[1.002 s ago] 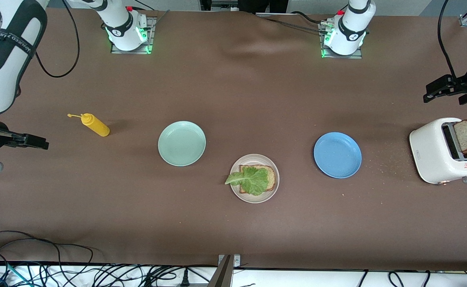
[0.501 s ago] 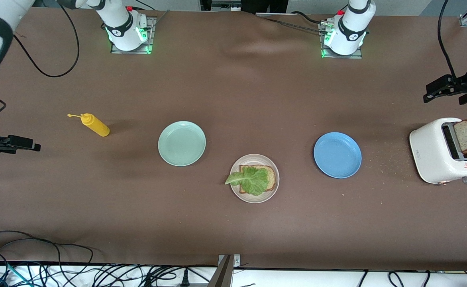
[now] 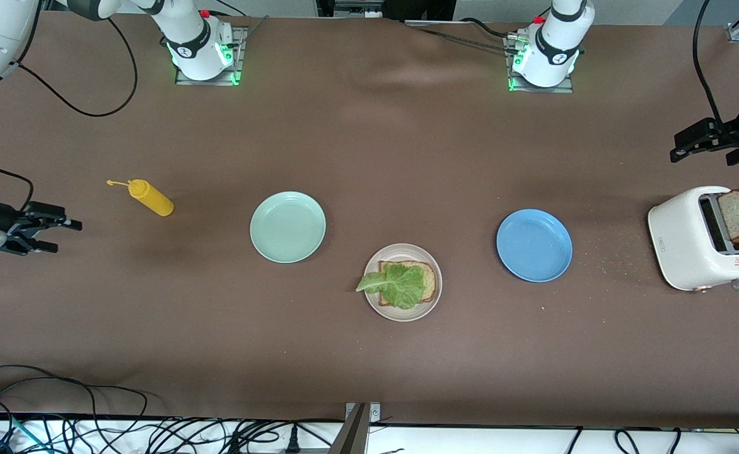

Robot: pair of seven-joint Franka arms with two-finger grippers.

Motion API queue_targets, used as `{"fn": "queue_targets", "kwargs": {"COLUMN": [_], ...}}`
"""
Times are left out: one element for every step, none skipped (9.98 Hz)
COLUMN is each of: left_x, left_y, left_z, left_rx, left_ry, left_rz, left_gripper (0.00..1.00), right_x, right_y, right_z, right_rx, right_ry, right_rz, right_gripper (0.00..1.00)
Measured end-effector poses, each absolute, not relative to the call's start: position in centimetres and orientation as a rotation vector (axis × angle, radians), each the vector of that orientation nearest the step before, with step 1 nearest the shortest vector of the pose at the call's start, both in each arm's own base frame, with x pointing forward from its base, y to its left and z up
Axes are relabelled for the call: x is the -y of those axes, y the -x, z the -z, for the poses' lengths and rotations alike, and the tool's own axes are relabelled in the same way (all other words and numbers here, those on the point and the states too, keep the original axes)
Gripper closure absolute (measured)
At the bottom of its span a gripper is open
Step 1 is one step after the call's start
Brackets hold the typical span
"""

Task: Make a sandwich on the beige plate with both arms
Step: 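Lower the open right gripper around the yellow squeeze bottle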

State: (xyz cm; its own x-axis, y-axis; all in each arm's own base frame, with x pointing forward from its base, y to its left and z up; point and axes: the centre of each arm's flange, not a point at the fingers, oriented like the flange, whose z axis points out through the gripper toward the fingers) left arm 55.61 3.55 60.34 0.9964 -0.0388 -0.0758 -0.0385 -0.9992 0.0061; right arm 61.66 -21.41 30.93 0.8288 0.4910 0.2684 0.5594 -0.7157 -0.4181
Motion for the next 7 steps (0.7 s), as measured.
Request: {"fn": "queue_targets", "kwargs": {"left_x": [-3.5, -3.6, -3.6, -3.6, -3.5, -3.5, -3.5], "left_y": [-55.6, -55.6, -55.6, -55.6, -55.6, -55.6, -55.6], "left_z": [-60.3, -60.3, -60.3, -60.3, -60.3, -60.3, -60.3], "left_rx": [0.061, 0.061, 0.06, 0.061, 0.061, 0.061, 0.061], "left_ry": [-3.134, -3.134, -3.134, -3.134, -3.134, -3.134, -3.134], "left_rz": [0.119, 0.119, 0.119, 0.119, 0.119, 0.119, 0.119], "left_gripper": [0.0, 0.0, 0.0, 0.0, 0.0, 0.0, 0.0], "right_x": [21.7, 22.3, 23.3, 24.3, 24.9, 25.0, 25.0], "right_y": [-61.2, -60.6, -59.9, -59.2, -58.5, -57.5, -56.4], "right_z": [-29.3, -27.4, -26.2, -25.5, -25.1, -24.3, -23.5], "right_rx": [0.903, 1.022, 1.134, 1.259, 1.377, 1.455, 1.501], "right_ry": [2.441, 2.352, 2.273, 2.199, 2.116, 2.03, 1.945], "right_rz": [0.23, 0.288, 0.35, 0.419, 0.496, 0.553, 0.601], "right_gripper": [0.0, 0.0, 0.0, 0.0, 0.0, 0.0, 0.0]}}
